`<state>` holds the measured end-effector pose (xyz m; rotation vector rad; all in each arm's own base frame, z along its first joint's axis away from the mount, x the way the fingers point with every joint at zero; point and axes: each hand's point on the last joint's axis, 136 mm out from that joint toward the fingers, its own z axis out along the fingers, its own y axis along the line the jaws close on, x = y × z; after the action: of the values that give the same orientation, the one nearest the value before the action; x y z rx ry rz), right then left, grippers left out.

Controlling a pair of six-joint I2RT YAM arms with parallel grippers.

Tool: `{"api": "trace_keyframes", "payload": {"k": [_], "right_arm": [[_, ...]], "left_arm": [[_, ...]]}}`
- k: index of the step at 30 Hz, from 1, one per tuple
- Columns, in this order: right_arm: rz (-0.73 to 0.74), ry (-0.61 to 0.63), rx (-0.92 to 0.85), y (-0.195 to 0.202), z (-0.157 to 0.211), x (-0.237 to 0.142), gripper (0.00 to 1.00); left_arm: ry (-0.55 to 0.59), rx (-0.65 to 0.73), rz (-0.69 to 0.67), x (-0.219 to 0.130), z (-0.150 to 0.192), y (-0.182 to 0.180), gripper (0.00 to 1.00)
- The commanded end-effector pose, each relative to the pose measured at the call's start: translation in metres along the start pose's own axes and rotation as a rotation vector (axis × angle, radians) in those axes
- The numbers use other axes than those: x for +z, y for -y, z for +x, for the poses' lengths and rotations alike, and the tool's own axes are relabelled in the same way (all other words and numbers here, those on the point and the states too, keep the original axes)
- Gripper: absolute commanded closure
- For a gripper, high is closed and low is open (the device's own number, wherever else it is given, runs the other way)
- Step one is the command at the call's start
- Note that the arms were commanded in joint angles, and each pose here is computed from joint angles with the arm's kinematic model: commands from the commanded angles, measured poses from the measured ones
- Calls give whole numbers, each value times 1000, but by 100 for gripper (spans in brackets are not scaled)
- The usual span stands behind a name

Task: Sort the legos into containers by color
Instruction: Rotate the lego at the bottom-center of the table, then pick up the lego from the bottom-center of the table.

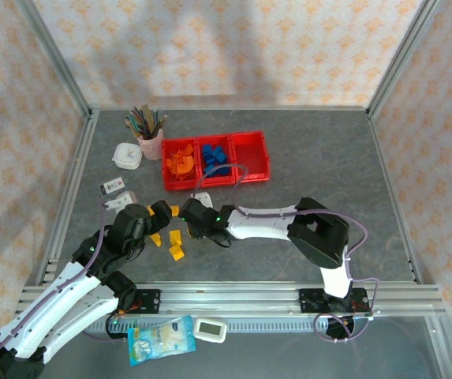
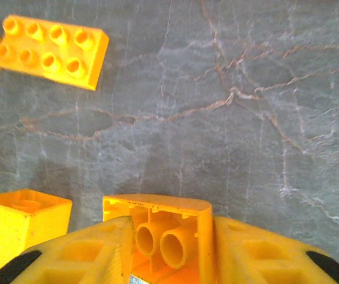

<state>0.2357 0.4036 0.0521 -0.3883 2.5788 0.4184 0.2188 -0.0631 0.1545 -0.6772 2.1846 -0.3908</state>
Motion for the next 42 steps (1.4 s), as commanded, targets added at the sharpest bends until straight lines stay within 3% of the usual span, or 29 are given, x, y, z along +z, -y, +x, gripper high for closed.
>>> {"api": "trace_keyframes", "payload": {"k": [1,11,20,24,34,42], "right_arm": [[-39,43,26,0,-14,-15,65],[-63,27,40,6,-13,-10,72],[-5,2,28,19,-5,-1,65],[12,-9,26,22,-2,5,60],[25,-16,-30,13,2,4,30],[45,-38,-84,5,10,13,15]], "left_arm": [[19,-8,14,1,-5,5,1],[16,-1,10,1,-7,7,1],[18,-2,16,1,-8,9,1],[14,1,10,1,-7,8,1],[16,1,8,2,-6,6,1],[28,-2,7,-1,-9,6,1]]}}
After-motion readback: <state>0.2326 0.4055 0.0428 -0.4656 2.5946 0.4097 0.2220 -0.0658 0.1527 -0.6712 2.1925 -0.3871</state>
